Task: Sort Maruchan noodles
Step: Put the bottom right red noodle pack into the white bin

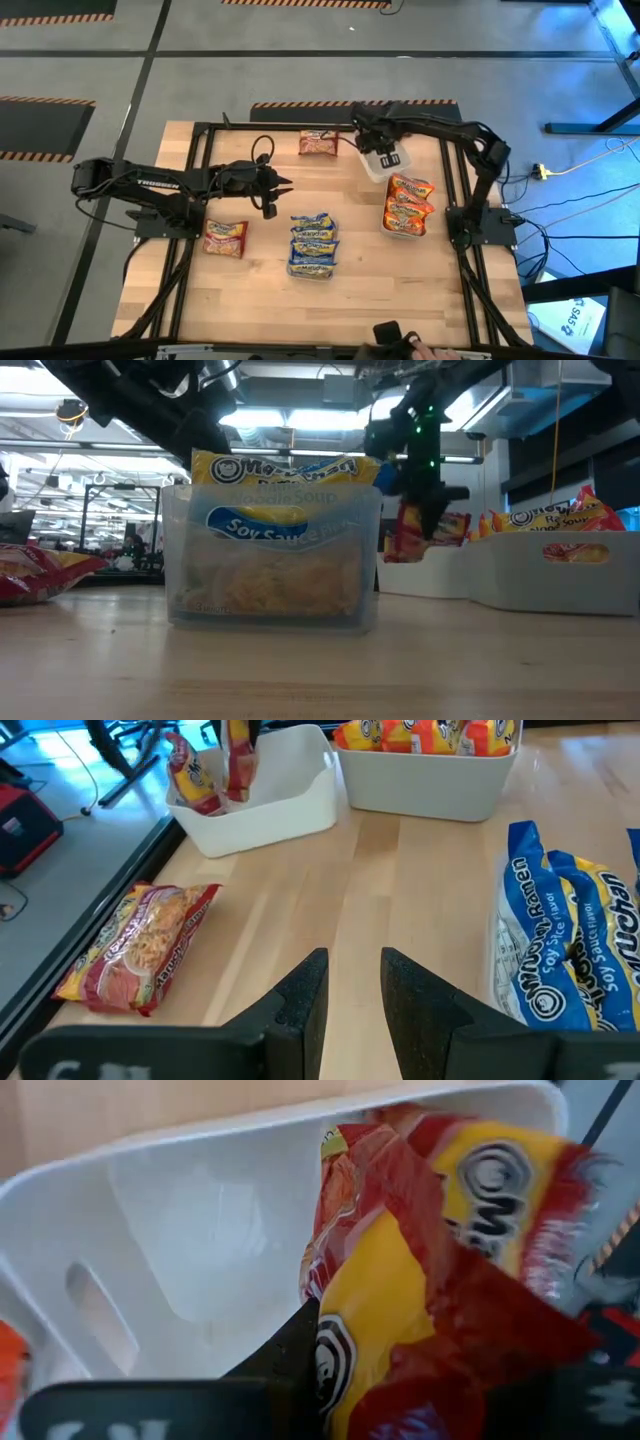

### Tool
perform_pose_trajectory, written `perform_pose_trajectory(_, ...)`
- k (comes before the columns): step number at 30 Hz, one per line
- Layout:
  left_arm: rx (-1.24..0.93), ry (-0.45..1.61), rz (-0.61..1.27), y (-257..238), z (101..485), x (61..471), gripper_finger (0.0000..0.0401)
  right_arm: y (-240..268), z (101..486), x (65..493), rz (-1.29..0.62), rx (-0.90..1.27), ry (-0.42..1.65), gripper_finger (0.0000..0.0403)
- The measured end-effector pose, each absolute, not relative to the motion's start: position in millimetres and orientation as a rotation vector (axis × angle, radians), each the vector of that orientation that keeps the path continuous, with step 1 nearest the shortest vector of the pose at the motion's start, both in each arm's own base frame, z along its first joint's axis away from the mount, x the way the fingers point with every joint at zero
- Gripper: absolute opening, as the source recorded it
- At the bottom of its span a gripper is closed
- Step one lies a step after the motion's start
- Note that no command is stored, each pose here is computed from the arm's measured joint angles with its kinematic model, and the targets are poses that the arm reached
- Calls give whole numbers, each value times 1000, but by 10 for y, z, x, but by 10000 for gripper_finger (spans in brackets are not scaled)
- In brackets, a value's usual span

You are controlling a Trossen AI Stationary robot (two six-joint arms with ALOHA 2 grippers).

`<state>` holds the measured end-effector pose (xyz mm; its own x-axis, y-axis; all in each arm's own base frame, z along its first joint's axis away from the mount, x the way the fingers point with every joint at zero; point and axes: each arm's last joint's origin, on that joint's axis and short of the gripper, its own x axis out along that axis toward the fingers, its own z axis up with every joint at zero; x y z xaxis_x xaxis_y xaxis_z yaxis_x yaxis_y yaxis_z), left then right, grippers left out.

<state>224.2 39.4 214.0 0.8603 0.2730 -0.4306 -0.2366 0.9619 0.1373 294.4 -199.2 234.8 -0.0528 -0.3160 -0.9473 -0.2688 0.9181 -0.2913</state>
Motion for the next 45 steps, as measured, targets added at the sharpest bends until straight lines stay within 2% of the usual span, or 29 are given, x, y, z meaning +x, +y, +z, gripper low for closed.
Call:
perform_pose_trajectory(8, 81, 440, 269, 395, 2160, 2251, 89, -2017, 2104, 3018, 29, -475, 1725, 95)
perform_pose_trajectory(13, 76, 432, 245, 388, 2166, 2256, 89, -2065, 1904, 3017, 76, -401, 1783, 95)
perform_pose_trajectory(16, 74, 431, 236, 385, 2166, 2257, 89, -2061, 1852, 3039, 112, -354, 1751, 95)
perform_pose_trajectory(23, 76, 408, 237, 387, 2186, 2266, 89, -2263, 1948, 3109, -8, -61, 1616, 95)
perform_pose_trajectory(29, 70, 400, 238, 387, 2193, 2269, 89, -2536, 1948, 3077, -102, 71, 1568, 95)
perform_pose_trajectory(37, 46, 394, 225, 382, 2195, 2271, 89, -2507, 1924, 3134, 41, -216, 1635, 108)
perform_pose_trajectory(41, 46, 393, 224, 382, 2195, 2271, 89, -2431, 1924, 3274, 36, -363, 1627, 110)
perform_pose_trajectory(45, 46, 393, 224, 382, 2195, 2271, 89, -2413, 1932, 3374, -2, -383, 1557, 112)
